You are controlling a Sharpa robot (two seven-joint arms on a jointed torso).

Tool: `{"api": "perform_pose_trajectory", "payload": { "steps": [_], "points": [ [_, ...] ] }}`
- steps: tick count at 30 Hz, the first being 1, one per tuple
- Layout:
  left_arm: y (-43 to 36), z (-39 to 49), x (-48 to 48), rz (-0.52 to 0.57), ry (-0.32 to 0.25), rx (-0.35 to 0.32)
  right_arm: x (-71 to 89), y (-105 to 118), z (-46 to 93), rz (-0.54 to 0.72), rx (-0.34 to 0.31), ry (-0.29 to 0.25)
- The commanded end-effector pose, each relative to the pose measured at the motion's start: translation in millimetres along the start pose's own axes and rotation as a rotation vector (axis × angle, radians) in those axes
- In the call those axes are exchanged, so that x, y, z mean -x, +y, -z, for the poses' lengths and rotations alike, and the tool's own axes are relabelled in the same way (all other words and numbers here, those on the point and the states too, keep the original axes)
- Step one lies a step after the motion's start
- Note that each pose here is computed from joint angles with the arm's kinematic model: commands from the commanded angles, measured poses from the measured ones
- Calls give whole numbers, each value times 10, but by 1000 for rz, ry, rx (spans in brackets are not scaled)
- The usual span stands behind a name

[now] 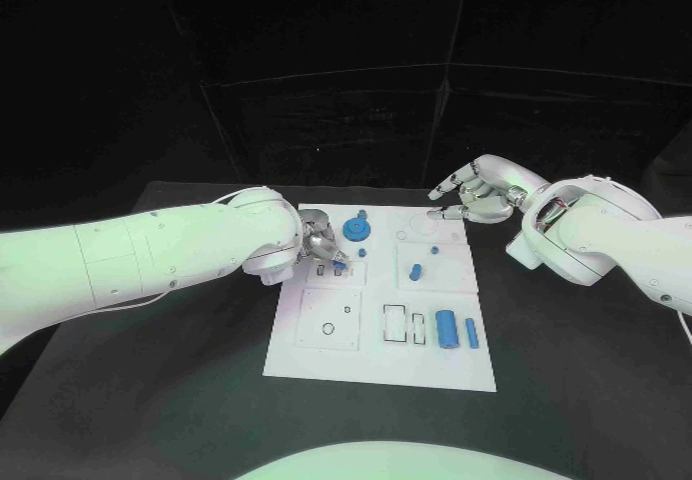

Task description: Assemble the parts on the task board

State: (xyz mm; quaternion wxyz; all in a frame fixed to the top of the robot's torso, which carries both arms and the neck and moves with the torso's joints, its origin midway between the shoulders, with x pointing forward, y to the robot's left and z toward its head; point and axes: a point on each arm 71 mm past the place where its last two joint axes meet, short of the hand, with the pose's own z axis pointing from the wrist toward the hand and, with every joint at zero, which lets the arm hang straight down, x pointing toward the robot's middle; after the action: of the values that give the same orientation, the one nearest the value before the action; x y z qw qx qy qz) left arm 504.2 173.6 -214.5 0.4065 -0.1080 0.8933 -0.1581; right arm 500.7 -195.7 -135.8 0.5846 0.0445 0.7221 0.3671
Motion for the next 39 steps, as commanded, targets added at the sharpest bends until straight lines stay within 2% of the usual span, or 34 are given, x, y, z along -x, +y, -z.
{"api": "perform_pose_trajectory", "payload": {
  "steps": [1,28,39],
  "points": [
    [1,-1,-8,-42,4,9,12,19,-2,3,11,-7],
    [58,17,-58,-75,57,48,12,18,-5,3,12,-6],
    [30,11,-70,-80,63,41,8,22,-8,3,14,-5]
  ]
}}
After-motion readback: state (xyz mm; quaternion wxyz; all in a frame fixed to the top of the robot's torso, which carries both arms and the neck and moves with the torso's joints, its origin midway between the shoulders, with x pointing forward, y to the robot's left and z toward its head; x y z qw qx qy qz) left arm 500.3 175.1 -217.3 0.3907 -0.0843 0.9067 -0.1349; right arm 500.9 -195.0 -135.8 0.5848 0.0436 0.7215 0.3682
